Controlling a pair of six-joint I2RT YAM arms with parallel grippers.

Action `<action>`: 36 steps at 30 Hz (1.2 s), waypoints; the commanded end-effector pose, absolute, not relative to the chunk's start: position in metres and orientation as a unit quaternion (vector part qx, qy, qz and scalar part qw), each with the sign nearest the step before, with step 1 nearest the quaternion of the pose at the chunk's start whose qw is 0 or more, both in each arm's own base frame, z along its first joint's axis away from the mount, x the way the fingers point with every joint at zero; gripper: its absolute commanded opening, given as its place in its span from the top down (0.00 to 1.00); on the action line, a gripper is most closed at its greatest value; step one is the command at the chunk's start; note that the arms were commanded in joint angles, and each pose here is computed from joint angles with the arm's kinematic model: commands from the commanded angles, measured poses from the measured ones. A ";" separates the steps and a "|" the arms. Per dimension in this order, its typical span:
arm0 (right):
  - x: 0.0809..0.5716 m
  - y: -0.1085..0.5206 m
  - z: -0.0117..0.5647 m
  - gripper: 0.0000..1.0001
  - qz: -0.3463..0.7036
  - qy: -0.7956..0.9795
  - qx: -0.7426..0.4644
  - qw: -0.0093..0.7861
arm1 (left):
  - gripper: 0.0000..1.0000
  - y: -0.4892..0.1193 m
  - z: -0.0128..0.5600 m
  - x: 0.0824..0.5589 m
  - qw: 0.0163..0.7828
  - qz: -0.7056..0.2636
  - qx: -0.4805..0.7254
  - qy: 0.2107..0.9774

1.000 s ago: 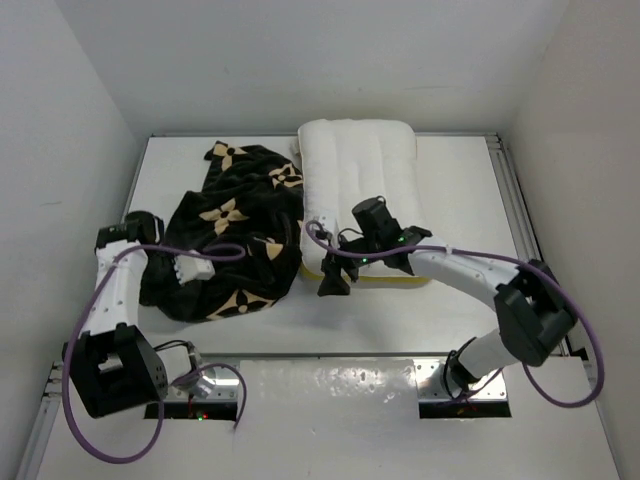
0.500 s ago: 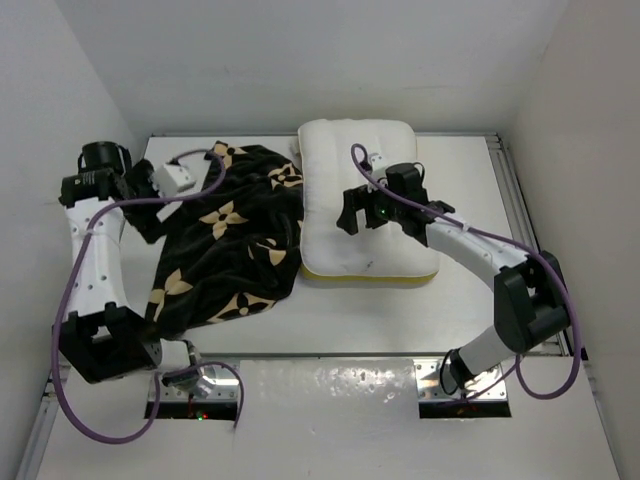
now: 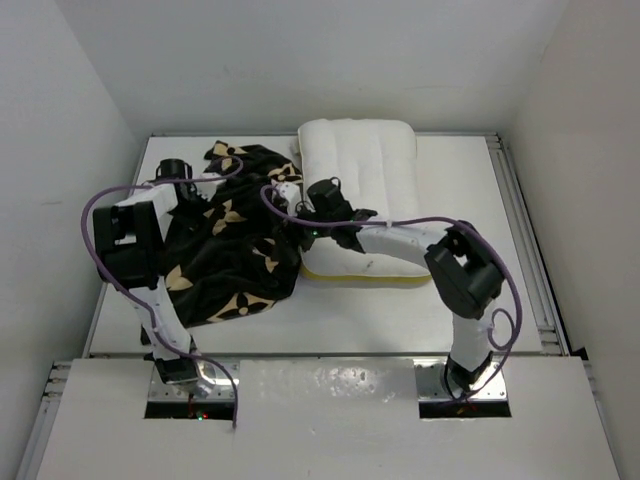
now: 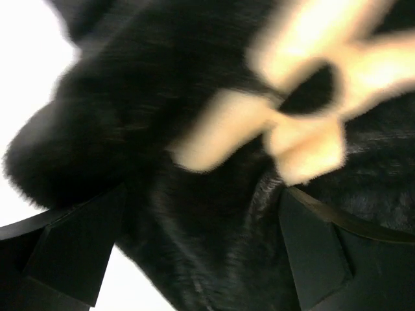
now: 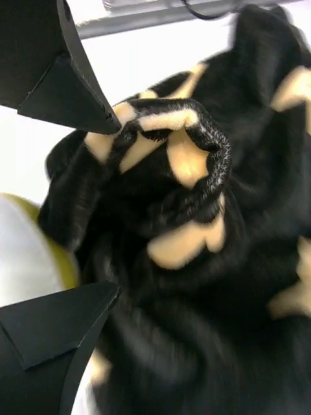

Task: Put the pillow into the pillowcase

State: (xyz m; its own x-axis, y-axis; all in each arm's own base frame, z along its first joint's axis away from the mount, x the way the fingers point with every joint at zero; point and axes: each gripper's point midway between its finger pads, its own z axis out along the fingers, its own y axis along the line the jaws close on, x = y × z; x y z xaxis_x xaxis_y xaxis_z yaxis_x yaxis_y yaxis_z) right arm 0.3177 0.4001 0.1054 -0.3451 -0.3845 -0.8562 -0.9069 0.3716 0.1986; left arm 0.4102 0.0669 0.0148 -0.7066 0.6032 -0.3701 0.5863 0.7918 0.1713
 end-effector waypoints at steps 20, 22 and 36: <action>0.432 0.355 0.179 1.00 0.446 0.744 -0.145 0.476 | 1.00 0.222 0.147 0.384 0.389 0.108 -0.080 0.911; 0.418 0.370 0.182 0.88 0.456 0.726 -0.213 0.468 | 0.73 0.211 0.145 0.377 0.381 0.108 -0.050 0.917; 0.346 0.473 0.114 0.54 0.515 0.750 -0.248 0.333 | 0.67 0.086 0.119 0.317 0.272 0.011 0.366 0.890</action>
